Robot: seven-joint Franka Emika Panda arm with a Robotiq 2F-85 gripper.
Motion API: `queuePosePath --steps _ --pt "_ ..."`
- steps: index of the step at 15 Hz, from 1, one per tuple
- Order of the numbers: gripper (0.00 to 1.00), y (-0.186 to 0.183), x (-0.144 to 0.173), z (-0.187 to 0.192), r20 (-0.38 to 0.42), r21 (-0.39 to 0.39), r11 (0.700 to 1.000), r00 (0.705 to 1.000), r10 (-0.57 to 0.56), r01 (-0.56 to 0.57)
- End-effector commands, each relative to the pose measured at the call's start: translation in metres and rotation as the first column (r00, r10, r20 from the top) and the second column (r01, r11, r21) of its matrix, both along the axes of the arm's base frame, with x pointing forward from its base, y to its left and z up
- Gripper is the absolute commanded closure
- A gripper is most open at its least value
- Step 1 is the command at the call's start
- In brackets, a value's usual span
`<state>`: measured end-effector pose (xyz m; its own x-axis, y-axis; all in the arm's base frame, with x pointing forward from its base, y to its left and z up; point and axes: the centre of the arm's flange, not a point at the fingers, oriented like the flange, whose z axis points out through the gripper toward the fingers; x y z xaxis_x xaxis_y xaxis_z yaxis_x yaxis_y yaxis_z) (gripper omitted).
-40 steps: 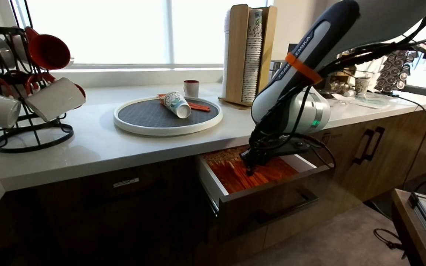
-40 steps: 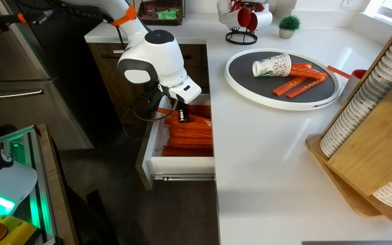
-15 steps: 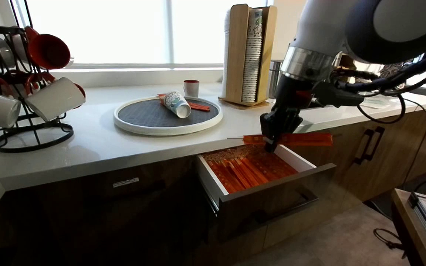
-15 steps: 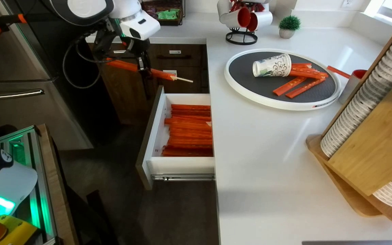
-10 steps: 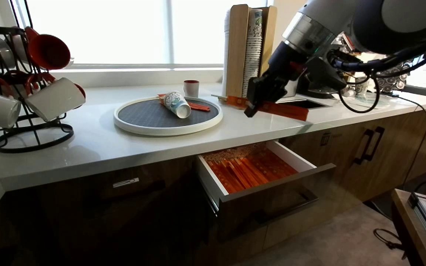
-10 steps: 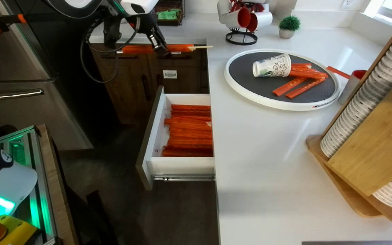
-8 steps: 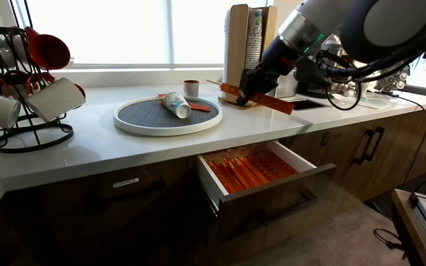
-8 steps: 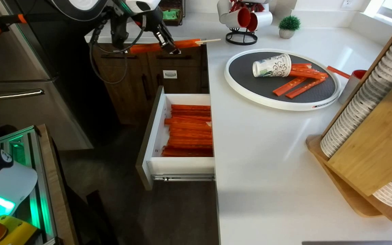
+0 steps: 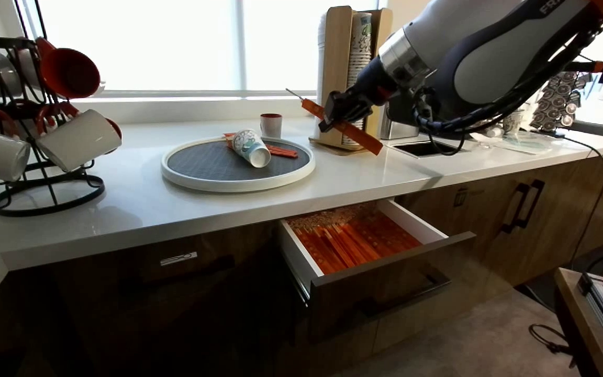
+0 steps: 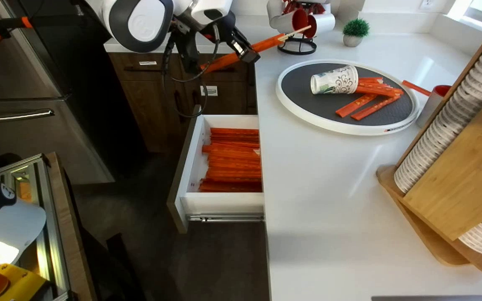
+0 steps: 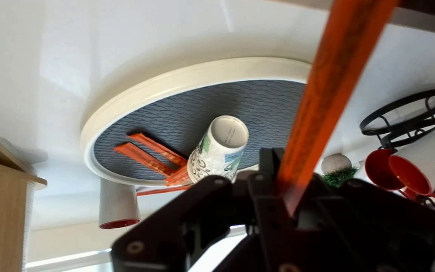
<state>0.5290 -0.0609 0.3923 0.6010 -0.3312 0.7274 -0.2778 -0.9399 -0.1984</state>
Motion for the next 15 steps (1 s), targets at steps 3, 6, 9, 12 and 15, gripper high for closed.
queuePosePath --steps 3,6,9,12,15 --pt "0.99 -0.01 0.03 -0.015 0.046 -0.007 0.998 0.997 -0.06 0.06" --pt "0.99 -0.029 0.078 -0.026 0.132 0.045 0.99 0.981 -0.141 0.136" --pt "0.99 -0.033 0.118 -0.037 0.191 0.108 0.975 0.959 -0.21 0.193" --pt "0.99 -0.037 0.157 -0.055 0.252 0.144 0.959 0.928 -0.274 0.244" --pt "0.99 -0.053 0.19 -0.073 0.273 0.177 0.935 0.897 -0.348 0.309"
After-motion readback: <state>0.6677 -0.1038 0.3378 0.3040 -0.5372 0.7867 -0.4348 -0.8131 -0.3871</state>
